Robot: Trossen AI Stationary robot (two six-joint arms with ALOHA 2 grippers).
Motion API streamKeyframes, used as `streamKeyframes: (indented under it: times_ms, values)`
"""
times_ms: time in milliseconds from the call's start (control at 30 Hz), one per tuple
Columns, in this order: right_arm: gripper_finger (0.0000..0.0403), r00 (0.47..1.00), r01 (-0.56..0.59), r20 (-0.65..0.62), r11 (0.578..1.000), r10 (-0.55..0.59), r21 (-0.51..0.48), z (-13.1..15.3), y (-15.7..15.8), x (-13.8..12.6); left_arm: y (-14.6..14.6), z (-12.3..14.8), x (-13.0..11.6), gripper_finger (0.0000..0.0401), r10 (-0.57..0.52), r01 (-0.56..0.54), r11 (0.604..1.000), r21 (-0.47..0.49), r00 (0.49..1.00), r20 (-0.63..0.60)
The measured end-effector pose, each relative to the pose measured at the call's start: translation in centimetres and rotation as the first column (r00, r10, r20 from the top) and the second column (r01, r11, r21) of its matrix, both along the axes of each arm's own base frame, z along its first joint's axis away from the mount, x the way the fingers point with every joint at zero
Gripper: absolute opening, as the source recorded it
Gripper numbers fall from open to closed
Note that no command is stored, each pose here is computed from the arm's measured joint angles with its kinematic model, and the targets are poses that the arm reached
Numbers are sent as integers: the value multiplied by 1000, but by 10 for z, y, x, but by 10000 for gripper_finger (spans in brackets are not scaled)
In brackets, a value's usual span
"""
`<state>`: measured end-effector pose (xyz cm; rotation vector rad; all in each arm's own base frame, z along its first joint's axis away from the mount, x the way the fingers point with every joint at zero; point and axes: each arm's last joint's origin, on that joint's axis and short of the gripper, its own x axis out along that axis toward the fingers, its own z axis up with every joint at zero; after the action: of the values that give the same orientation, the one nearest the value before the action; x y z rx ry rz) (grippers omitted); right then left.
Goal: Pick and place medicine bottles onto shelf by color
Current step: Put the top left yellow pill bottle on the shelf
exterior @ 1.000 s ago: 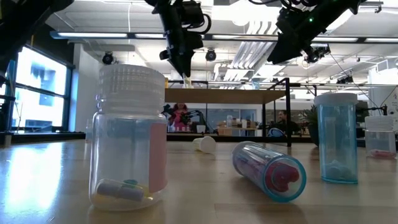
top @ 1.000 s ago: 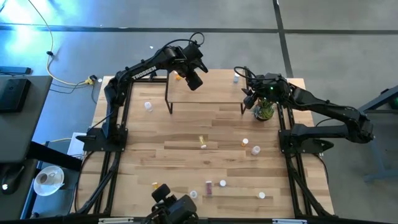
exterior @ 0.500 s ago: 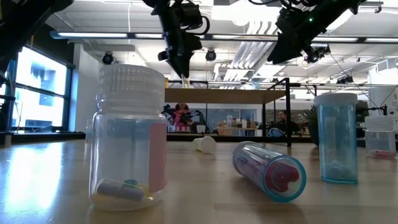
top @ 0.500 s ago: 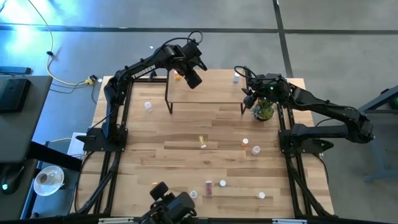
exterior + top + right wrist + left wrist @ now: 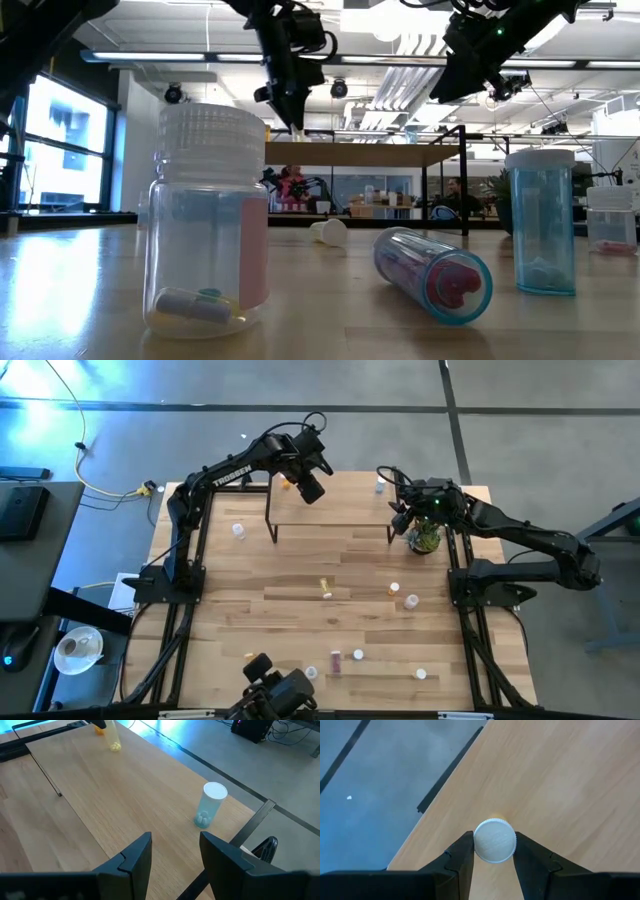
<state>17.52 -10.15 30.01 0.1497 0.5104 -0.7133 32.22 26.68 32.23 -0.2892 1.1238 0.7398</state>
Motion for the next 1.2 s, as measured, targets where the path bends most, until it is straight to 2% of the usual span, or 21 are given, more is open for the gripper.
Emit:
streamKeyframes:
  times_ms: [967, 1067, 1200]
  values:
    - [155, 1000, 0, -1, 1000, 0, 0, 0, 0, 0, 0, 0, 1, 114, -24, 24, 1000, 10, 1000, -5]
    - [155, 1000, 0, -1, 1000, 0, 0, 0, 0, 0, 0, 0, 1, 114, 2, -2, 1000, 2, 1000, 8]
    - [155, 1000, 0, -1, 1000, 0, 0, 0, 0, 0, -1, 0, 2, 114, -17, 18, 999, -32, 999, 36]
